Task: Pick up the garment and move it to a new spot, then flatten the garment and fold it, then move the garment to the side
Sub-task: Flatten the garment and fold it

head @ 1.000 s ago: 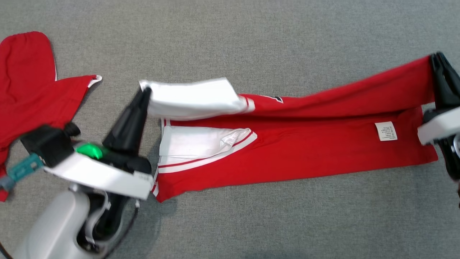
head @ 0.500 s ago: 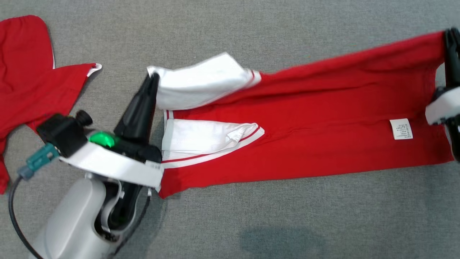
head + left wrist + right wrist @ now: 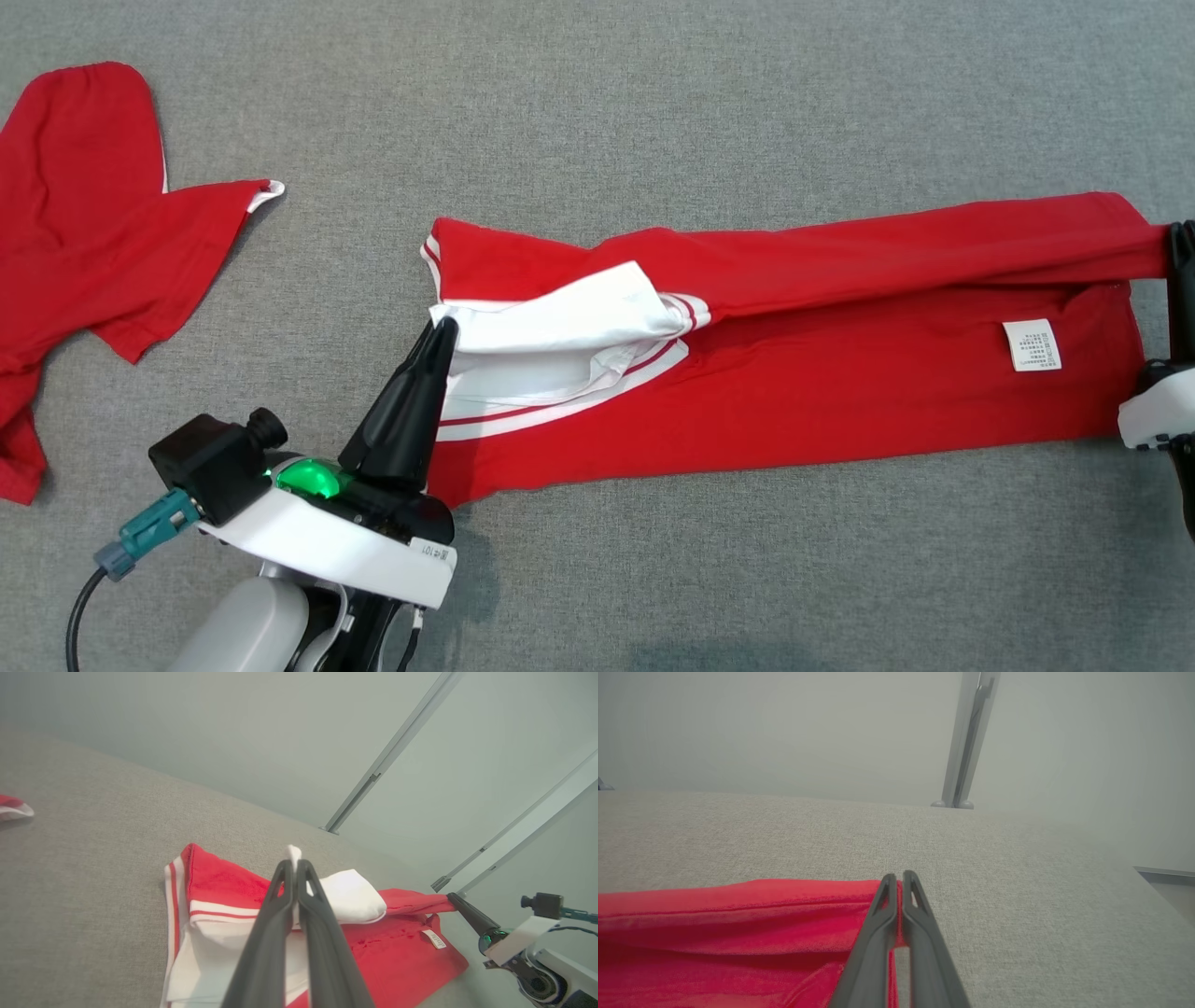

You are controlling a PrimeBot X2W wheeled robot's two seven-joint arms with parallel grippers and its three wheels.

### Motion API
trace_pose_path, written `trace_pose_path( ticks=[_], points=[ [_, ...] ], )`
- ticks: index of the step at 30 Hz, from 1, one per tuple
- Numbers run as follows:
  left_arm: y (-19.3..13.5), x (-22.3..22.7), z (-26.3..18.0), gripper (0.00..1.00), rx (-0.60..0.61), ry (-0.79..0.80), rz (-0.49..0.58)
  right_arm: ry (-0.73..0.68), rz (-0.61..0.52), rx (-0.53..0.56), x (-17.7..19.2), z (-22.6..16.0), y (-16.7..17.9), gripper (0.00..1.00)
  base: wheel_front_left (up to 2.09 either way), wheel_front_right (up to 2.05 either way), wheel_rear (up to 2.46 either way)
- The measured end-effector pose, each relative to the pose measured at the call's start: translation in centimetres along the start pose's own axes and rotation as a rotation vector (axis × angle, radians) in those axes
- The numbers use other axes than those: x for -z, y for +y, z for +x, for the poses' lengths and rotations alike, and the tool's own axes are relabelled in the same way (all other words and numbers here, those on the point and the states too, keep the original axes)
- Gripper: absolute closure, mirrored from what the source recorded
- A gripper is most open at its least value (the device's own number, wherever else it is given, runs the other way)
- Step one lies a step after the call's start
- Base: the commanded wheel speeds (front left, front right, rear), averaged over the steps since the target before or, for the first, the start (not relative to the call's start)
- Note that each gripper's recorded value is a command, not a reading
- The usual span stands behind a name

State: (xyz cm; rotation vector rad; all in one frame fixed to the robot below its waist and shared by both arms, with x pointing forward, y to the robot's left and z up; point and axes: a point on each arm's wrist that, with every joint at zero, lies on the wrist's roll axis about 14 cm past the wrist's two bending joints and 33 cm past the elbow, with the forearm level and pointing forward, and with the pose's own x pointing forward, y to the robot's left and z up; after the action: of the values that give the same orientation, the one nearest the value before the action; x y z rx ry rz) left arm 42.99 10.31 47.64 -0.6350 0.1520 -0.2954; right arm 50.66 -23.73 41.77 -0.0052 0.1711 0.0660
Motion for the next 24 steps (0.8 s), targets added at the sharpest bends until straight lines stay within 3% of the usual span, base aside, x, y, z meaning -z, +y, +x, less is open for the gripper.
trace_pose_path(
  ticks=[21, 22, 23, 24],
  points=[
    [2.7, 4.4, -2.1, 1.0, -0.137, 0.168, 0.001, 0.143, 0.03, -0.03, 5.0, -3.0, 1.4, 1.0, 0.0, 0.0, 0.0],
    [2.8, 4.6, -2.1, 1.0, -0.144, 0.173, 0.003, 0.146, 0.03, -0.031, 5.1, -3.1, 1.4, 0.9, 0.0, 0.0, 0.0],
    [3.0, 4.8, -2.2, 0.88, -0.152, 0.179, 0.006, 0.146, 0.03, -0.031, 5.0, -3.2, 1.4, 0.7, 0.0, 0.0, 0.0],
    [3.1, 5.0, -2.3, 0.64, -0.159, 0.186, 0.01, 0.146, 0.029, -0.031, 5.0, -3.3, 1.4, 0.33, 0.0, 0.0, 0.0]
  ],
)
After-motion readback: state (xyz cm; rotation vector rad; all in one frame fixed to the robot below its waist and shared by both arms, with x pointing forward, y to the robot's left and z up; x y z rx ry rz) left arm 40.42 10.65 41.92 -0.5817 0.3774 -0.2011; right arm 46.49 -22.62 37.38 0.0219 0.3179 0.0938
